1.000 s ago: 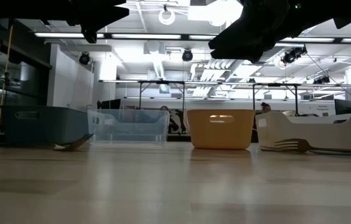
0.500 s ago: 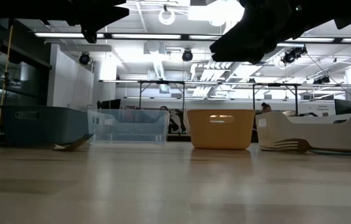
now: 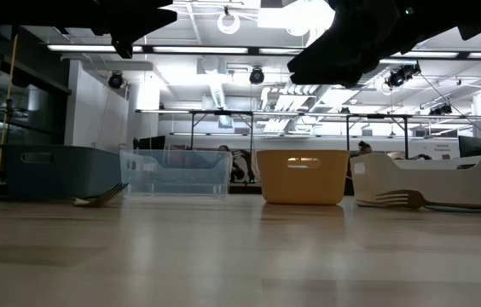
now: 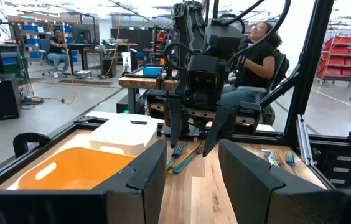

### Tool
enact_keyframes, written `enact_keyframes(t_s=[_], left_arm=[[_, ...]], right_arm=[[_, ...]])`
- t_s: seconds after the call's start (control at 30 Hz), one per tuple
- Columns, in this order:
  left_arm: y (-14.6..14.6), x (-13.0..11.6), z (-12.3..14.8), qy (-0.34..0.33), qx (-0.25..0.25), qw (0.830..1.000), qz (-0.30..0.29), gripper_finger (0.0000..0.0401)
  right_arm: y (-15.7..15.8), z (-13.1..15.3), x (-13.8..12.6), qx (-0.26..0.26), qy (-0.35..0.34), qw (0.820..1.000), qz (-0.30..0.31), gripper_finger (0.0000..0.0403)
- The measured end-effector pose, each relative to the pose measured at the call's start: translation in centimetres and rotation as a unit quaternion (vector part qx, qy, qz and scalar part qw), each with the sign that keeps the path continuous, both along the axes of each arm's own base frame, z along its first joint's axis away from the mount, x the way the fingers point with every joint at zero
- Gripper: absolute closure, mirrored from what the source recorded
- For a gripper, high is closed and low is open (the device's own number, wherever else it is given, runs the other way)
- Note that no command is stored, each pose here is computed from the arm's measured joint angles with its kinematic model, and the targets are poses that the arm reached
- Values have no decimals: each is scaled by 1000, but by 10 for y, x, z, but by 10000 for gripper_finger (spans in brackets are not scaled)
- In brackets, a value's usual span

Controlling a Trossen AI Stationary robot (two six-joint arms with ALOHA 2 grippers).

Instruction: Sort silverware by color (type)

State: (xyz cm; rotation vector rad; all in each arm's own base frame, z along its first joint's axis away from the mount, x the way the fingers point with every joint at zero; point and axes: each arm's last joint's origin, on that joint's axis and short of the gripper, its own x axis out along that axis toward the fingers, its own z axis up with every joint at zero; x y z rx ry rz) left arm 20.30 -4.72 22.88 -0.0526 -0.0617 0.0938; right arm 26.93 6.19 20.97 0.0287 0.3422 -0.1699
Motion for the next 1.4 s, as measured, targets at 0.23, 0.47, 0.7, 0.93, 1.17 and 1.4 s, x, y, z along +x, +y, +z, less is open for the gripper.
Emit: enact_keyframes(t_s=[0.23, 0.47, 0.7, 0.93, 1.17, 1.4], left_arm=[[0, 0, 0, -1, -4, 1000, 0, 263], [0, 0, 0, -1, 7, 1000, 1, 263], [0, 0, 2, -5, 8, 1000, 2, 263], [0, 0, 2, -5, 6, 1000, 2, 263], [0, -1, 2, -4, 20, 1000, 4, 263], [0, -1, 2, -4, 20, 1000, 4, 263]], right_arm=[[0, 0, 0, 0, 0, 1000, 0, 195], [0, 0, 0, -3, 0, 1000, 1, 195], [3, 14, 7, 74, -27, 997, 11, 195], [30, 34, 4, 186, 126, 972, 66, 195], [85, 20, -19, 288, 336, 896, 26, 195], [150, -12, -48, 337, 492, 802, -4, 195]])
